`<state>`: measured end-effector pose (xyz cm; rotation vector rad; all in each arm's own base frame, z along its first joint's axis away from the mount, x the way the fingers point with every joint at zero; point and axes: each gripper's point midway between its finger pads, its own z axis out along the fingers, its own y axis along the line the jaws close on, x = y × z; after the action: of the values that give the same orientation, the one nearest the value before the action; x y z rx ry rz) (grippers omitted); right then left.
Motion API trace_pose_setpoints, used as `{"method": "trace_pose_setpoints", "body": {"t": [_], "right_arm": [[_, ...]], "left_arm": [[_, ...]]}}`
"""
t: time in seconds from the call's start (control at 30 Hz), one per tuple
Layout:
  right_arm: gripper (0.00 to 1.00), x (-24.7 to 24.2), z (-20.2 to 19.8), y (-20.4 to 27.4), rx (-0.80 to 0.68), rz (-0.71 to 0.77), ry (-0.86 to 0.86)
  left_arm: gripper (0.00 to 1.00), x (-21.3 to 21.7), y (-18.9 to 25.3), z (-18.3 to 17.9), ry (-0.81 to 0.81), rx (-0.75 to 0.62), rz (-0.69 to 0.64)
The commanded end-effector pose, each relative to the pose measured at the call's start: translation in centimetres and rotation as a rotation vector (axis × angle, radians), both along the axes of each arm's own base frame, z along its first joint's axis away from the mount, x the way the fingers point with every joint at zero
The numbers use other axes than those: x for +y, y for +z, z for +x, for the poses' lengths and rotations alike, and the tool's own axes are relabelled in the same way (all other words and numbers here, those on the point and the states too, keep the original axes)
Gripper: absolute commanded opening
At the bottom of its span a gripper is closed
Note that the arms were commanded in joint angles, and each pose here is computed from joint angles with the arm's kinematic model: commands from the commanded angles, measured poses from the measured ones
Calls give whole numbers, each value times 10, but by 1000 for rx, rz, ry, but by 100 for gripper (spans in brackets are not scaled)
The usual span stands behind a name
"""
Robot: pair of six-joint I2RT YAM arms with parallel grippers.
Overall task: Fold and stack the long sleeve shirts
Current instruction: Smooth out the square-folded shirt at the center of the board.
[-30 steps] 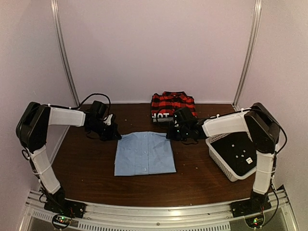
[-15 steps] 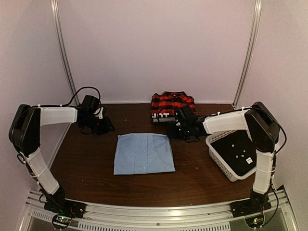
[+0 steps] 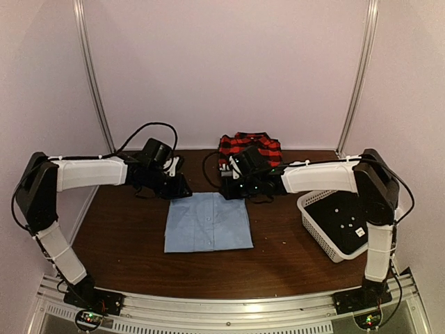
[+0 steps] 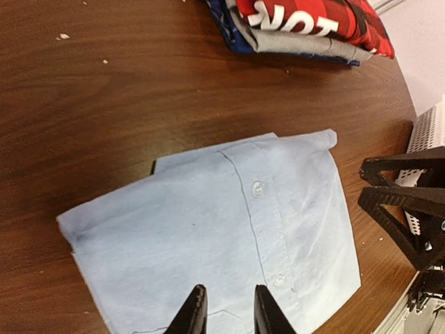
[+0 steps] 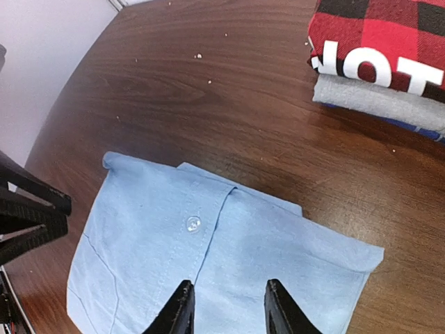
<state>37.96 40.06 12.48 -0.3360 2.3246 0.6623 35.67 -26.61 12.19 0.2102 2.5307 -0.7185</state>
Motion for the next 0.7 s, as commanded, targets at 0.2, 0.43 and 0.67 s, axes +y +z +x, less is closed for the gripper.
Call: {"method": "trace_pose_setpoints", "body": {"t": [0.2,0.43,0.67], "right_arm": [[35,5,30,-46,37,-131,9],[36,-12,56,-71,87,-156,-42],[36,-27,65,-92,142,-167,-53]], "left_arm": [[22,-29,-39,41,-4,23,32],[19,-12,-76,62,48,59,126],[18,25,-98,67,114,100,177]]}}
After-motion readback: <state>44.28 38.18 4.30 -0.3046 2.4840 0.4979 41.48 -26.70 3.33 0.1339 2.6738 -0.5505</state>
